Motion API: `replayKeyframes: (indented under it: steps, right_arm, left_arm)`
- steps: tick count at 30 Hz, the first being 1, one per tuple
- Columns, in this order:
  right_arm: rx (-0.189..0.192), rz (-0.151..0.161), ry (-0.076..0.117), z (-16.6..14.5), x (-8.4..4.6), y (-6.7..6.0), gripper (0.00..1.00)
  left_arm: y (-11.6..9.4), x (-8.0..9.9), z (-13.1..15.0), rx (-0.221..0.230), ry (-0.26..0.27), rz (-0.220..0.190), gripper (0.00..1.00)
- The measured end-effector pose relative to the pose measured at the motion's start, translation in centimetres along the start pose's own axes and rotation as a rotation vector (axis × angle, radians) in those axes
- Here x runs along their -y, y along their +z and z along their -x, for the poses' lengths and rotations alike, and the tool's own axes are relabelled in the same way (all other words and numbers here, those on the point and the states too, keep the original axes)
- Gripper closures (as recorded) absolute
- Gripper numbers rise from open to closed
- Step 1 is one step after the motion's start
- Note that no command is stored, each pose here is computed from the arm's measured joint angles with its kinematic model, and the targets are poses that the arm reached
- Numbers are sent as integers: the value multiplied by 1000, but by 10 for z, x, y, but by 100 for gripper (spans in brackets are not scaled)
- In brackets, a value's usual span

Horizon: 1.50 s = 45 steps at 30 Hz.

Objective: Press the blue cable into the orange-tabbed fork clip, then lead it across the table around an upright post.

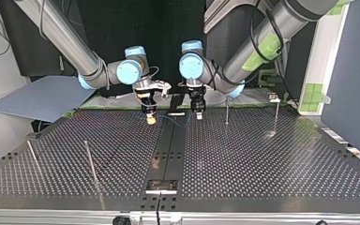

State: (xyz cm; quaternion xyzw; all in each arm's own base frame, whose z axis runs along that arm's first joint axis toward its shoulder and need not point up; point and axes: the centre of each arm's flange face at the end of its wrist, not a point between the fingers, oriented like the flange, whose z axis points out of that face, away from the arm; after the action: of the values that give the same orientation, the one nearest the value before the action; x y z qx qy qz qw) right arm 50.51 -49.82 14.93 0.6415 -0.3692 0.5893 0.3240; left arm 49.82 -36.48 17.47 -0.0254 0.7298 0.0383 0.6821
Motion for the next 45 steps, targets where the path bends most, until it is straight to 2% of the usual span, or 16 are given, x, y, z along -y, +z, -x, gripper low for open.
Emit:
replayKeyframes:
  steps: [14, 26, 39, 45]
  right_arm:
    - [-87, 1, 20, -91, 0, -21, 100]
    - [-192, -7, 24, -170, 2, -45, 100]
    - [-321, -4, 37, -256, -2, -81, 100]
    - [-338, -1, 39, -270, -5, -88, 100]
  left_arm:
    - [-19, -1, 72, 73, -61, -9, 100]
    - [-35, -6, 137, 160, -119, -27, 100]
    - [-37, 10, 182, 163, -104, -50, 100]
    - [-43, 17, 212, 181, -113, -65, 100]
